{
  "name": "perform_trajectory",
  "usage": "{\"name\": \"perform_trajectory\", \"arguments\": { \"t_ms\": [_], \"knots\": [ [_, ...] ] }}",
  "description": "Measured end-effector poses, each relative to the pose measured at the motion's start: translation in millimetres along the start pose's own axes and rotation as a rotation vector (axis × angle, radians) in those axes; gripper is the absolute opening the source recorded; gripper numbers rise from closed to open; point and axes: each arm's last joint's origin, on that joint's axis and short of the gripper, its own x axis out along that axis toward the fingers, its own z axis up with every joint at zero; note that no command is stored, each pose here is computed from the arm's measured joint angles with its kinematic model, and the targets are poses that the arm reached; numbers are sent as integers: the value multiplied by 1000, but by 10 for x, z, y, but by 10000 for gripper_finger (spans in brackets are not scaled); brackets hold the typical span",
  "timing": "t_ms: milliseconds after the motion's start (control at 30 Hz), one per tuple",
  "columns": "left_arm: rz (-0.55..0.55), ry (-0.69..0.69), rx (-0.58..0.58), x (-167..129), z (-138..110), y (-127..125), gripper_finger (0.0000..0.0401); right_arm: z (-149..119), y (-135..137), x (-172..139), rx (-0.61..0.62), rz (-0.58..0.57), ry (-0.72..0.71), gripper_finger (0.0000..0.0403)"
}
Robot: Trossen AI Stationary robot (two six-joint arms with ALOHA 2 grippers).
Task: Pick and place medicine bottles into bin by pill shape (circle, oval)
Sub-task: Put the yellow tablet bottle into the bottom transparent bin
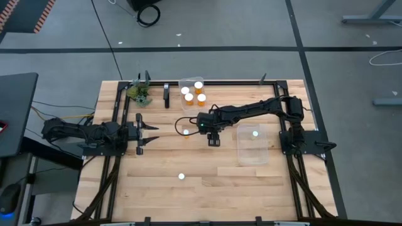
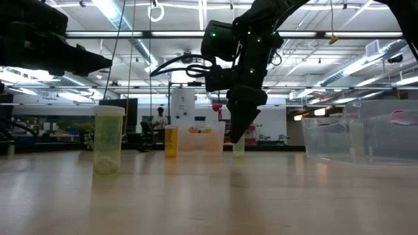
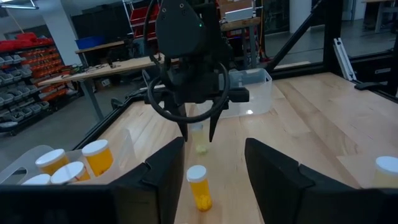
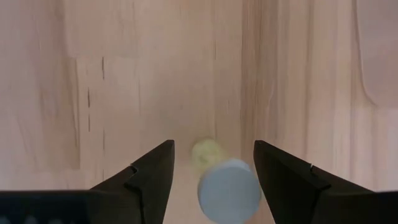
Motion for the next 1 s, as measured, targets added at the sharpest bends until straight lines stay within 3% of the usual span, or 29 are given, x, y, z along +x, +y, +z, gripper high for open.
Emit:
{"name": "perform_trajectory", "arguments": {
  "t_ms": [233,1000],
  "knots": [
    [0,0,0,0,0,0,179,-2,0,2,11,0,1,221],
    [-1,0,0,0,0,0,181,-49,3,-2,62,1,49,126]
  ]
}}
